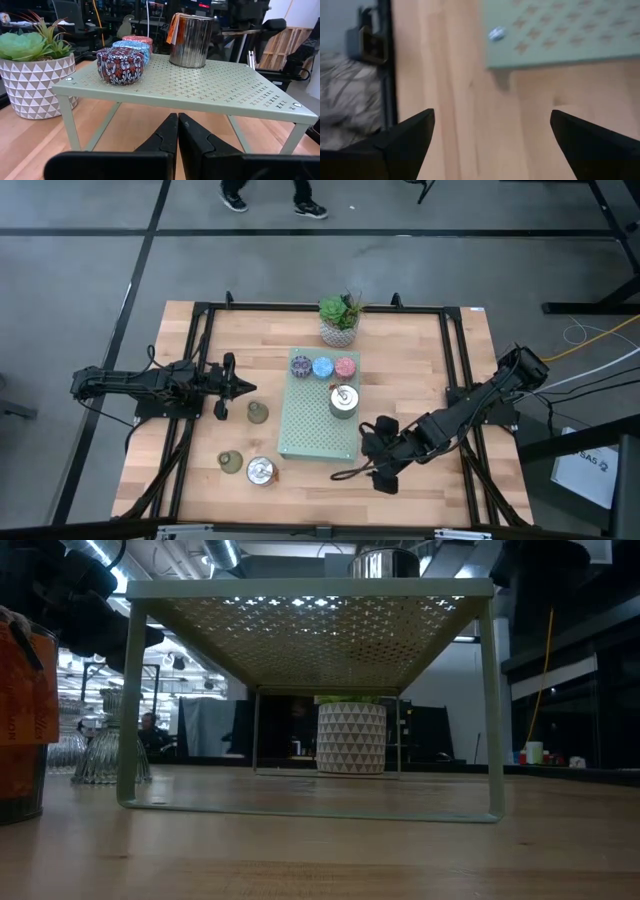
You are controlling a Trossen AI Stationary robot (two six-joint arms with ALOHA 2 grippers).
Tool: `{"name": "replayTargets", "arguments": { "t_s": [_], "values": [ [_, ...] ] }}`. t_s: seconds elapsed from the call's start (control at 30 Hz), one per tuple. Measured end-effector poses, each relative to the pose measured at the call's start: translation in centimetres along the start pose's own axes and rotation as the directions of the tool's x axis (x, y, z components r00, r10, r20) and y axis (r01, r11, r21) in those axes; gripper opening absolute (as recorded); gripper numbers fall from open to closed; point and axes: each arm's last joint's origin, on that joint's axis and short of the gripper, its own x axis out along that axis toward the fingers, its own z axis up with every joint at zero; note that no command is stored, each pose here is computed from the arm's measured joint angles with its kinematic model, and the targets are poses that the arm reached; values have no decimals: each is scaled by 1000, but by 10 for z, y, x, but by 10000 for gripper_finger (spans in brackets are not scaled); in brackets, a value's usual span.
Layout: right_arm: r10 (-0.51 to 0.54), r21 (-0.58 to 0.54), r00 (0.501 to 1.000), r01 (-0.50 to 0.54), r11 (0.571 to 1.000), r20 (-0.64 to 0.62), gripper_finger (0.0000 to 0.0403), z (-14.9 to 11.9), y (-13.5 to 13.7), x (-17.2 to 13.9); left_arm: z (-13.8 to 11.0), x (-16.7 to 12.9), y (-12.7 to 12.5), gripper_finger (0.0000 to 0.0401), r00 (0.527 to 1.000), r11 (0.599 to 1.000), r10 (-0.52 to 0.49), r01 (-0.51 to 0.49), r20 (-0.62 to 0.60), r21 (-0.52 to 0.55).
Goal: Pick & Place candle stick holders
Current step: Put the silver scented candle on the shelf
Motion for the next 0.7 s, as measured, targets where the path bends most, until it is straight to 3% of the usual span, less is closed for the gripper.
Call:
{"name": "replayTargets", "arguments": {
  "t_s": [0.27,0.5,0.7],
  "values": [
    [34,-11,999,-34,999,-29,399,-3,4,-1,0,0,0,6,1000,1000,0,0,0,0],
    [19,-223,999,-29,974,-49,399,-22,19,-5,0,0,0,6,1000,1000,0,0,0,0],
    [-3,-254,999,-10,967,-51,399,-33,23,-13,0,0,0,6,1000,1000,0,0,0,0]
  ]
}}
